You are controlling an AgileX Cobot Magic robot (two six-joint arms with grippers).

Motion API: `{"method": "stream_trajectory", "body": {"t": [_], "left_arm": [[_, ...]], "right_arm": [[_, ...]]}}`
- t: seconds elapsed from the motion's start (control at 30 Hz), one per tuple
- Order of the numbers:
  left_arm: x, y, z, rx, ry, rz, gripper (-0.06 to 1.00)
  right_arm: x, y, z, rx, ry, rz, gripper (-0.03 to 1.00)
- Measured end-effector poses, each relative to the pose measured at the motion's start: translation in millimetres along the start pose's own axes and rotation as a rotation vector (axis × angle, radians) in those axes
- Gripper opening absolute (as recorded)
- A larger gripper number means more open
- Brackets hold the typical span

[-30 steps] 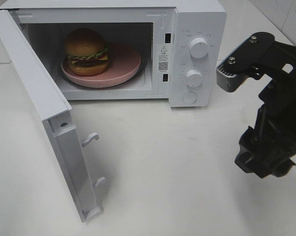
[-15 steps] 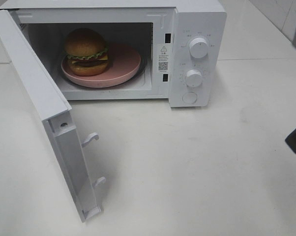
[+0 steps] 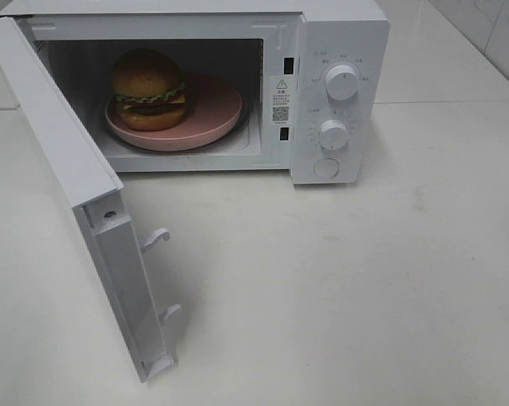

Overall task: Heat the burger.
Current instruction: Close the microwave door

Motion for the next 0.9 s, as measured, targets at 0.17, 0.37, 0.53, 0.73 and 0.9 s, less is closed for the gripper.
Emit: {"method": "stream_trajectory", "body": {"t": [0.17,0.37,0.53,0.73,0.9], "left_arm": [[0.0,0.0,0.0,0.0,0.0,0.0,0.99],[0.0,0.0,0.0,0.0,0.0,0.0,0.99],[0.0,0.0,0.0,0.0,0.0,0.0,0.99],[0.0,0.0,0.0,0.0,0.0,0.0,0.99],[0.0,0.0,0.0,0.0,0.0,0.0,0.99]], "right_arm": [[-31.6,-3.6,-12.6,-0.027,0.061,-0.062,0.76],[-46.1,-7.0,-17.5,-0.039,0.093,-0.124,0.76],[-64.7,-9.6,-20.2,-0.035,0.119,-0.227,0.76],[-72.6,-21.9,-21.2,-0.019,0.136,-0.352,0.76],[-75.6,-28.5,-21.6,-0.011,0.142,-0.412,0.76]]}}
Point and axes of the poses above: a point on each arm's last joint axis where the gripper is mounted, y pointing out along that axis toward the gripper, z along the wrist's bending axis when the last joint is at zero, x = y × z, the point moved 7 cm from there along y, pointing out along that axis toward the gripper, and after that the axes turned 10 degrees about y, right-handed, at the moved point
